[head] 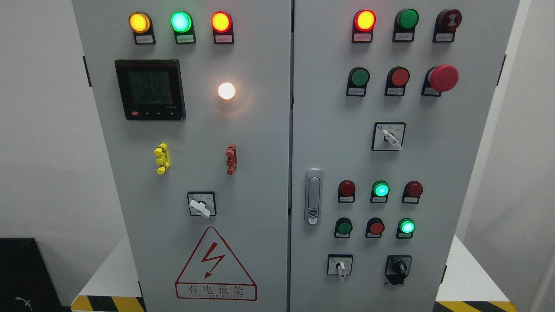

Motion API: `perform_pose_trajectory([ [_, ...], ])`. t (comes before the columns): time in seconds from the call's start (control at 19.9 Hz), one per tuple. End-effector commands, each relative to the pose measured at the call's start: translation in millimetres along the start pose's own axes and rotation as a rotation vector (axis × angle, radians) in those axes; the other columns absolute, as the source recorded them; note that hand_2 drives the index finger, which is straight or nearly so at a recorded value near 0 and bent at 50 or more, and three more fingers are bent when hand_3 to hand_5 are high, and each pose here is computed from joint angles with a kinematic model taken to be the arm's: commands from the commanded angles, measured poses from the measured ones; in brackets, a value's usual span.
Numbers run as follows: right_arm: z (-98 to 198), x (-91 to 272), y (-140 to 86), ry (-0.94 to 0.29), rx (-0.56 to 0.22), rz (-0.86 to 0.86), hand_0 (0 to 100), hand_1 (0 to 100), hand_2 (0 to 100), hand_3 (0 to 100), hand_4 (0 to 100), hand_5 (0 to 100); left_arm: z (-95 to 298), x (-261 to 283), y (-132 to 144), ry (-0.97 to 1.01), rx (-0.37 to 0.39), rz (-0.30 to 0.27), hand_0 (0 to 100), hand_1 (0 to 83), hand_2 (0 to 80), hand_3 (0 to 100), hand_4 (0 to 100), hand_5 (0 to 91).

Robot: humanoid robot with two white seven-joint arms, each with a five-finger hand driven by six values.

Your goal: Flip black knob to close circuit

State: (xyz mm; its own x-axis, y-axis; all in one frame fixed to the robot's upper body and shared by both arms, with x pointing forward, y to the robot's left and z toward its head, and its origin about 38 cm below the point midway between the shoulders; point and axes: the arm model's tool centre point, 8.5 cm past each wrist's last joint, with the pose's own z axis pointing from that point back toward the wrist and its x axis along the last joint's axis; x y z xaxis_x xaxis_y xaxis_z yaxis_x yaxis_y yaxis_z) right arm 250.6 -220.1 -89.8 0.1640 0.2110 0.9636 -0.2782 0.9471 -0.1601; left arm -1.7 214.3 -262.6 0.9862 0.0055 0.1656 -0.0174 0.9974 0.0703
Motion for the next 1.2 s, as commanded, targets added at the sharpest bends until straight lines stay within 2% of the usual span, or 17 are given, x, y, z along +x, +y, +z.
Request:
perform_pose_trajectory([
  [0.0, -15.1, 79.9, -25.4, -0.226, -0.083, 0.109, 0, 12, 0, 0, 0, 0, 1.5, -7.0, -0.5, 0.019, -0.008, -0.041, 0, 0.0, 0.0, 0, 0, 0.0],
  [0.1, -18.0, 84.4, -30.5, -0.238, -0.113, 0.112, 0, 12, 0, 5, 0, 0, 1.5, -7.0, -0.5, 0.019, -0.008, -0.042, 0, 0.0, 0.0, 0, 0, 0.0],
  [0.15, -20.5, 87.8, -35.8, -0.247, -0.133, 0.116, 0, 12, 2, 12, 3, 0, 1.5, -7.0, -0.5, 0.019, -0.008, -0.042, 0, 0.0, 0.0, 0, 0, 0.0],
  [0.2, -21.0, 89.4, -38.9, -0.249, -0.144, 0.132, 0, 12, 8, 18, 10, 0, 1.5, -7.0, -0.5, 0.019, -0.008, -0.041, 0, 0.0, 0.0, 0, 0, 0.0],
  [0.25, -20.4, 91.8, -42.8, -0.251, -0.159, 0.161, 0, 12, 10, 22, 14, 0, 1.5, -7.0, -0.5, 0.019, -0.008, -0.042, 0, 0.0, 0.0, 0, 0, 0.0],
  [0.3, -20.2, 94.0, -46.2, -0.254, -0.179, 0.188, 0, 12, 17, 30, 21, 0, 1.5, -7.0, -0.5, 0.019, -0.008, -0.042, 0, 0.0, 0.0, 0, 0, 0.0],
  [0.35, -20.4, 97.9, -48.4, -0.261, -0.2, 0.213, 0, 13, 22, 38, 27, 8, 1.5, -7.0, -0.5, 0.019, -0.008, -0.041, 0, 0.0, 0.0, 0, 0, 0.0],
  [0.45, -21.0, 107.2, -48.1, -0.277, -0.22, 0.264, 0, 13, 30, 51, 35, 16, 1.5, -7.0, -0.5, 0.019, -0.008, -0.042, 0, 0.0, 0.0, 0, 0, 0.0],
  [0.55, -20.6, 114.4, -55.1, -0.282, -0.249, 0.323, 0, 14, 38, 58, 44, 26, 1.5, -7.0, -0.5, 0.019, -0.008, -0.041, 0, 0.0, 0.0, 0, 0, 0.0],
  [0.65, -22.0, 120.9, -61.0, -0.261, -0.286, 0.388, 0, 15, 50, 70, 53, 40, 1.5, -7.0, -0.5, 0.019, -0.008, -0.042, 0, 0.0, 0.0, 0, 0, 0.0],
  [0.85, -20.0, 134.5, -75.9, -0.204, -0.343, 0.554, 0, 13, 66, 83, 64, 60, 1.5, -7.0, -0.5, 0.019, -0.008, -0.041, 0, 0.0, 0.0, 0, 0, 0.0],
  [0.9, -18.6, 137.5, -78.2, -0.197, -0.348, 0.611, 0, 9, 70, 87, 67, 65, 1.5, -7.0, -0.5, 0.019, -0.008, -0.042, 0, 0.0, 0.0, 0, 0, 0.0],
  [1.15, -15.1, 157.1, -89.0, -0.164, -0.395, 0.767, 0, 0, 77, 93, 73, 73, 1.6, -7.5, -0.5, 0.02, -0.008, -0.042, 0, 0.0, 0.0, 0, 0, 0.0],
])
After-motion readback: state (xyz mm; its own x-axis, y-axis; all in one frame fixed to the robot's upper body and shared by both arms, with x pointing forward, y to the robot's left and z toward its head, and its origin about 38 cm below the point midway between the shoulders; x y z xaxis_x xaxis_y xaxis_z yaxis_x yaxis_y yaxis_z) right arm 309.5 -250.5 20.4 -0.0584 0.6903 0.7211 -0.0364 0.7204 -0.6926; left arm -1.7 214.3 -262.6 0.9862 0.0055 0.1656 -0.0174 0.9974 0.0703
